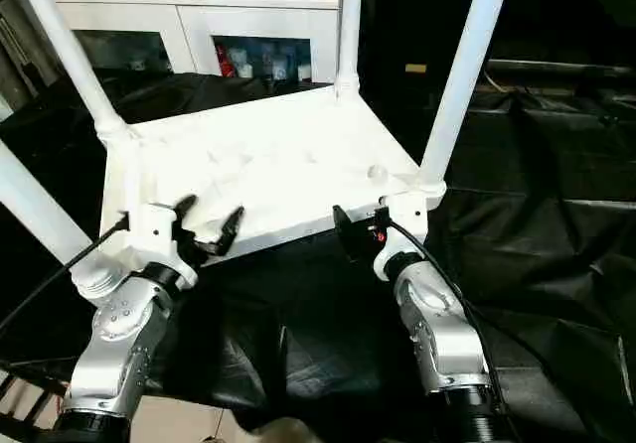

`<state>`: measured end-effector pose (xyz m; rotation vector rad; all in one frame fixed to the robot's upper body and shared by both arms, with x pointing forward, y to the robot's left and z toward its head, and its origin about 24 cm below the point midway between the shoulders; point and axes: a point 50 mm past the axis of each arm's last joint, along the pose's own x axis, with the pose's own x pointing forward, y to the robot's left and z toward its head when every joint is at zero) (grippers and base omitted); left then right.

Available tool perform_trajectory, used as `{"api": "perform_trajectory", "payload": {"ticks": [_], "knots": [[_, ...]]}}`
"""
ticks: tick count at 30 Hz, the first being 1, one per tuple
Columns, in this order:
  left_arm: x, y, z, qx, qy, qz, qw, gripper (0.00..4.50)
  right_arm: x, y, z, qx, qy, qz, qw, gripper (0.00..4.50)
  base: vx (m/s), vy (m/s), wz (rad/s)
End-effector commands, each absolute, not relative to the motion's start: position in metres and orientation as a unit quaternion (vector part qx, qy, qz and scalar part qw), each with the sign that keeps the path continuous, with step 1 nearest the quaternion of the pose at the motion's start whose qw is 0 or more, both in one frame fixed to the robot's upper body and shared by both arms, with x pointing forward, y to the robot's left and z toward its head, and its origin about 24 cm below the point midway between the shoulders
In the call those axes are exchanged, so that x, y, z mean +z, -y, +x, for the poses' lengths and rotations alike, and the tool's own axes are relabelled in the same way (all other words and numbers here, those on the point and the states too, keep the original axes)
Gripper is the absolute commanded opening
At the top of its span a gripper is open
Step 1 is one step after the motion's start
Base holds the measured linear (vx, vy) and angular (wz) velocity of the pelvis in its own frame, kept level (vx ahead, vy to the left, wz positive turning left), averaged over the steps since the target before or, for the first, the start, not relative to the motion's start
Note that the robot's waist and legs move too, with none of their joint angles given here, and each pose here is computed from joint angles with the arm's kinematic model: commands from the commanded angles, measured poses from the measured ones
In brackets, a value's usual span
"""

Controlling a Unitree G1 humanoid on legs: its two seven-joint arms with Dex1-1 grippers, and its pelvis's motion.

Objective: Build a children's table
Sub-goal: Rotate table base

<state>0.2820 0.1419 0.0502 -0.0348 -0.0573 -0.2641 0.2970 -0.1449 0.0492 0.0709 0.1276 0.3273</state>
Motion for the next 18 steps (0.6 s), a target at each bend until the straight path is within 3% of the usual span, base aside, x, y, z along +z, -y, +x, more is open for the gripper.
{"api": "perform_trajectory", "payload": {"ticks": [1,18], "knots": [[0.053,-0.145,0.28,-0.113,0.038,-0.014,0.993,4.5,0.051,0.144,0.298,0.16,-0.064,0.029,0.985,4.46,0.0,0.0,0.0],[0.056,-0.144,0.268,-0.158,0.024,-0.003,0.987,4.5,0.051,0.133,0.301,0.171,-0.063,0.036,0.983,4.46,0.0,0.0,0.0]]}}
